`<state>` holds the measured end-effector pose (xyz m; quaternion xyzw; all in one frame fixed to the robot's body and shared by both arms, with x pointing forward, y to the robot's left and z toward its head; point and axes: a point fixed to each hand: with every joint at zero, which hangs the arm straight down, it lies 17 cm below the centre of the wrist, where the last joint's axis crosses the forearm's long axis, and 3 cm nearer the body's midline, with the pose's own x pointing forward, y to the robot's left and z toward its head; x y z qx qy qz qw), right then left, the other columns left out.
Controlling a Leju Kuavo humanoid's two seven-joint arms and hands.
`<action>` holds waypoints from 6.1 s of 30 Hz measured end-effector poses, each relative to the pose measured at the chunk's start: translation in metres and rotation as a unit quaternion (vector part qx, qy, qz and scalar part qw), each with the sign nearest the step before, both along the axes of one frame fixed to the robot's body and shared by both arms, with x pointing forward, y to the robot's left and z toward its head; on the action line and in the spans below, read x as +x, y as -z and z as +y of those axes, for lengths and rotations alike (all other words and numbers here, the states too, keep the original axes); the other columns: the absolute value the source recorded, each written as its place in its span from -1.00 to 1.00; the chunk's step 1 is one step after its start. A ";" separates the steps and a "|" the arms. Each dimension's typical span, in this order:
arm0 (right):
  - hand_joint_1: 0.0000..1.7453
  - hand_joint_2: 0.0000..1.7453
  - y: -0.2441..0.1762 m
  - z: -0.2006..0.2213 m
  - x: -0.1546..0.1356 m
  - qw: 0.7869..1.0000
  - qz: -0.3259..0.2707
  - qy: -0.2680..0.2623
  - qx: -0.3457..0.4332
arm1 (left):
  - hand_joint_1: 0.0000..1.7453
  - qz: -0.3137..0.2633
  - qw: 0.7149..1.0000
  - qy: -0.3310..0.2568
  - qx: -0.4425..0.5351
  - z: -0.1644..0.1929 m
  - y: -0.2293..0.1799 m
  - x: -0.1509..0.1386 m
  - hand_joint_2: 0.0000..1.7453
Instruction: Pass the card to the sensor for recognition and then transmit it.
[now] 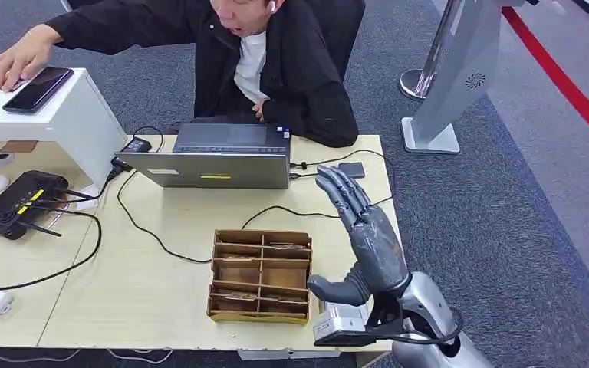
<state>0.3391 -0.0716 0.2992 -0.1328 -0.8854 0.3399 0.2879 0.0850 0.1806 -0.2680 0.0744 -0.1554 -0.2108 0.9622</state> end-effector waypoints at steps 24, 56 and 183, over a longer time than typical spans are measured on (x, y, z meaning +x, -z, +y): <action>-1.00 1.00 0.043 0.015 0.006 0.992 -0.012 0.054 -0.109 | -1.00 0.001 1.000 0.008 -0.006 -0.003 0.000 0.000 -1.00; -1.00 1.00 0.100 0.047 0.031 0.968 0.001 0.060 -0.245 | -1.00 0.003 0.999 0.036 -0.001 -0.002 0.000 0.006 -1.00; -0.50 1.00 0.166 0.043 0.066 0.942 0.094 0.086 -0.309 | -1.00 0.003 0.999 0.045 0.004 -0.002 -0.001 0.010 -1.00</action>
